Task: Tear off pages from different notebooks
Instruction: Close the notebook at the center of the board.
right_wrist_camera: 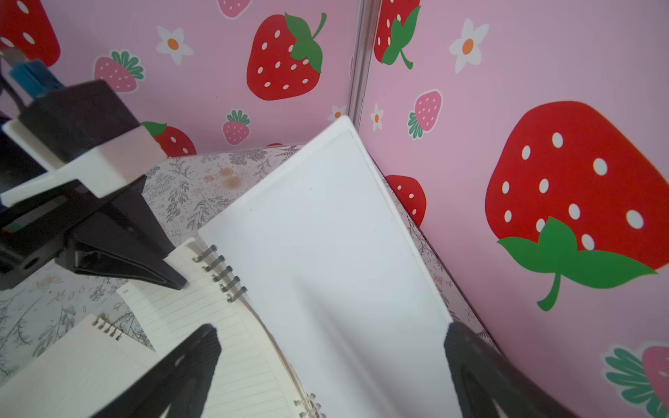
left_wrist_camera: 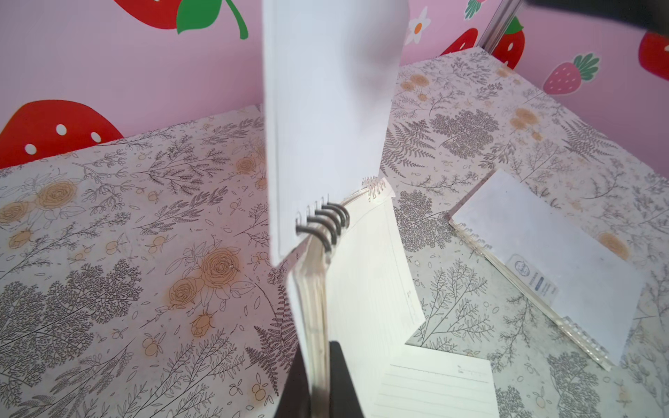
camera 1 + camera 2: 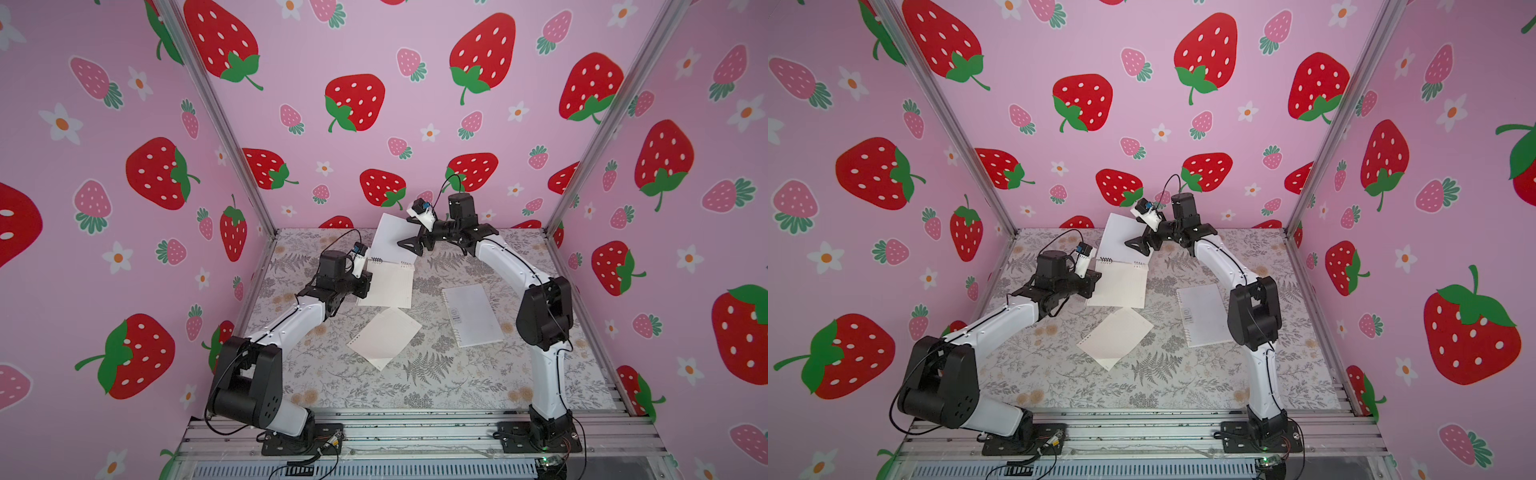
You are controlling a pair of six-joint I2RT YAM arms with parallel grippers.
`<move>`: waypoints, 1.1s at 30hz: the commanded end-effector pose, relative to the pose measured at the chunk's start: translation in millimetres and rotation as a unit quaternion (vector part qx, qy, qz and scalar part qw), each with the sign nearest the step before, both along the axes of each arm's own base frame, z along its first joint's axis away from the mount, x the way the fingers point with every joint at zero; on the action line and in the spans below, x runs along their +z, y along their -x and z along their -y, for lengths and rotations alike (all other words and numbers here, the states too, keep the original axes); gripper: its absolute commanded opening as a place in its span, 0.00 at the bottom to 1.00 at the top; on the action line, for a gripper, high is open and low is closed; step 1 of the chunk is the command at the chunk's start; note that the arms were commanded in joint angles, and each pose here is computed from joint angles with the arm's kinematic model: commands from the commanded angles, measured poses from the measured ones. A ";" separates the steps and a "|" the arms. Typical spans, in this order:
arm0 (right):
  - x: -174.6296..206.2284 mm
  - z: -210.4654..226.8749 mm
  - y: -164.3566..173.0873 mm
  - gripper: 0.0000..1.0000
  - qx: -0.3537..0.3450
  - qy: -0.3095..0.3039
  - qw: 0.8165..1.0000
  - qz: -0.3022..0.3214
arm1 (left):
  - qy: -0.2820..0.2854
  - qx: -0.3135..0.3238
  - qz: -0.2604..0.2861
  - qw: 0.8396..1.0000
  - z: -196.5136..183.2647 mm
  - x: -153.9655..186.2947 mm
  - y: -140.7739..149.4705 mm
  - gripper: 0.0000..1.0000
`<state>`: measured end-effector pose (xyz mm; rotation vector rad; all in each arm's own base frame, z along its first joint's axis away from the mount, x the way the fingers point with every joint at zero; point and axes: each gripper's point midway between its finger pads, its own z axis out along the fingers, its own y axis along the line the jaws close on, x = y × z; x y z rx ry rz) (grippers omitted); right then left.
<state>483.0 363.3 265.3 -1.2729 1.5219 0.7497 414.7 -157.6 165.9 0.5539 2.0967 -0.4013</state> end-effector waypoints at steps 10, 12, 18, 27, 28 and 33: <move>56.5 48.4 -63.3 0.98 -0.172 -0.101 0.975 -0.095 | -0.057 -0.001 0.063 0.996 -0.6 12.0 -10.4 0.00; 49.6 46.1 -79.8 0.96 -0.201 -0.085 0.969 -0.117 | -0.067 -0.016 0.079 0.995 5.7 13.2 -5.5 0.00; 18.1 39.9 -99.4 0.97 -0.233 -0.047 0.962 -0.131 | -0.069 -0.035 0.099 0.992 14.7 17.9 2.1 0.00; 11.5 31.0 -51.9 0.92 -0.144 -0.009 0.978 -0.152 | -0.070 0.024 0.099 0.992 -0.6 24.0 -16.9 0.00; 12.7 31.0 -44.6 0.92 -0.138 -0.009 0.979 -0.152 | -0.060 0.027 0.093 0.994 -2.2 24.5 -20.4 0.00; -3.6 17.1 1.0 0.98 -0.099 -0.017 0.985 -0.140 | -0.006 0.073 0.041 0.996 -14.1 14.2 -41.3 0.00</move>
